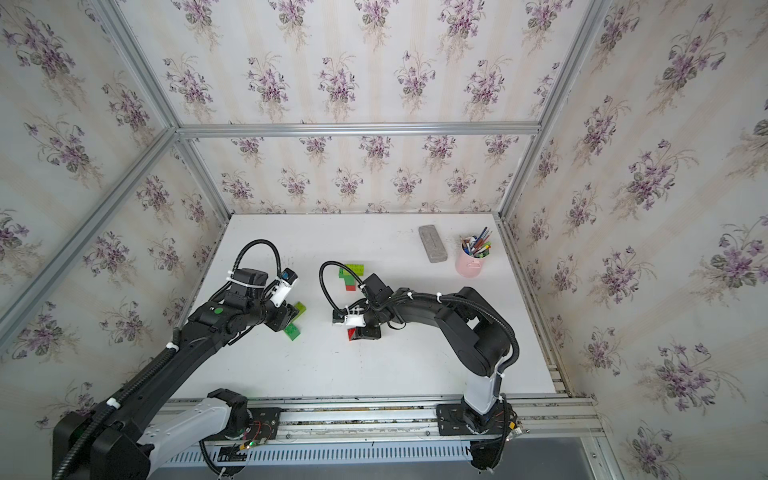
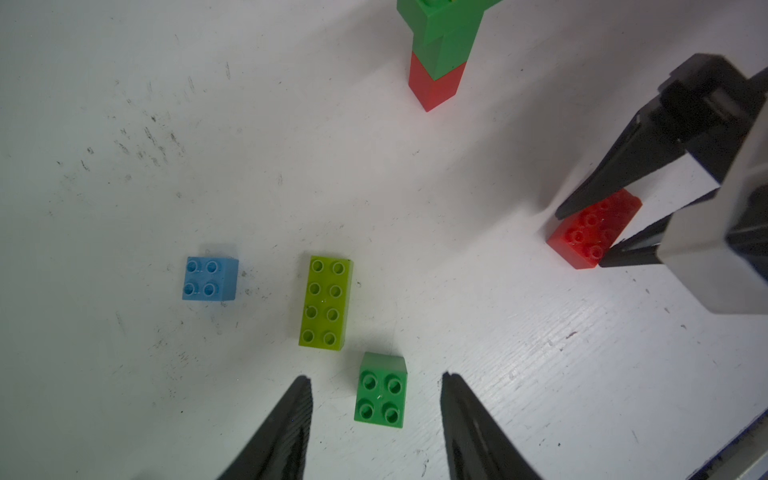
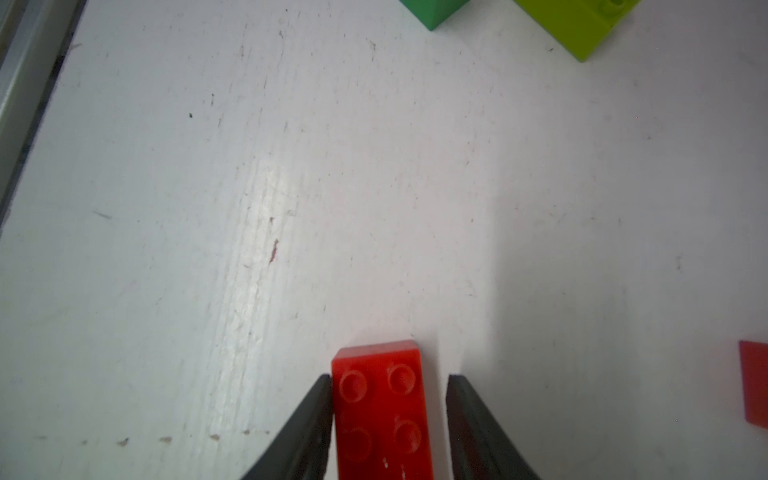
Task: Assemble a spoon with lego
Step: Pick up the lego brick from the center of the board, then assemble the lego brick with the lego brick, then adjust the lego brick at the center of the board, then pick up the lego brick from the center of the board.
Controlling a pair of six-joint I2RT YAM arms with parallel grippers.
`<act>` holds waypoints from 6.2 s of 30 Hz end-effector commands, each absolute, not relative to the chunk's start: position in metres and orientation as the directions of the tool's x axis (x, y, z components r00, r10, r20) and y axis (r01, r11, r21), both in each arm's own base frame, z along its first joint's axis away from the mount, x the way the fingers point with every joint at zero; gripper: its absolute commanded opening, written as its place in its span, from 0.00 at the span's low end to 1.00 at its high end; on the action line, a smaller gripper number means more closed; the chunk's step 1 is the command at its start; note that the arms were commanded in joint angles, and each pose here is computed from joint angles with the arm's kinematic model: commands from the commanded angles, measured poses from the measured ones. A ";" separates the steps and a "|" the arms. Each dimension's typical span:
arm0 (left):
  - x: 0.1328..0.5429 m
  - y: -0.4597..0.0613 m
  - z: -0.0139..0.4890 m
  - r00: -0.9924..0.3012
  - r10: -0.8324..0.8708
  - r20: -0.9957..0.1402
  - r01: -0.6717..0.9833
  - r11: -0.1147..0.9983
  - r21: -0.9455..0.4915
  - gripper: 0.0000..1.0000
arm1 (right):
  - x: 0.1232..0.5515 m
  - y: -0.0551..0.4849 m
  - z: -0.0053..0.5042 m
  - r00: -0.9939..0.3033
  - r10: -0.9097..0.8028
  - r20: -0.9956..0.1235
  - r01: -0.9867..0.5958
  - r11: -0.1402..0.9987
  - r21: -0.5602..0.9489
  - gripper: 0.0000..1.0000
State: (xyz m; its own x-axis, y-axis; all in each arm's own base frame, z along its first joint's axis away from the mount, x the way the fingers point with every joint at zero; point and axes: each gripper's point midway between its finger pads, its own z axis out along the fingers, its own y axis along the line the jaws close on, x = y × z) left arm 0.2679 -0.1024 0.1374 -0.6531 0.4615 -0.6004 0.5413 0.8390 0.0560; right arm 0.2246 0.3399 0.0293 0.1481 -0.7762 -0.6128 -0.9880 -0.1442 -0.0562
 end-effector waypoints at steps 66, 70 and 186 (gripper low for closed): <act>0.335 -0.183 0.134 -0.526 0.343 -0.778 0.697 0.698 -0.163 0.52 | 0.386 0.358 0.153 0.051 -0.826 -0.561 -0.995 0.008 -0.102 0.29; 0.335 -0.183 0.135 -0.526 0.344 -0.778 0.697 0.698 -0.163 0.52 | 0.386 0.358 0.150 0.044 -0.829 -0.558 -0.996 0.009 -0.093 0.29; 0.241 -0.090 0.080 -0.790 0.613 -0.006 0.613 0.790 0.032 0.69 | 0.369 0.220 0.192 -0.086 -0.753 -0.652 -0.851 0.397 -0.345 0.94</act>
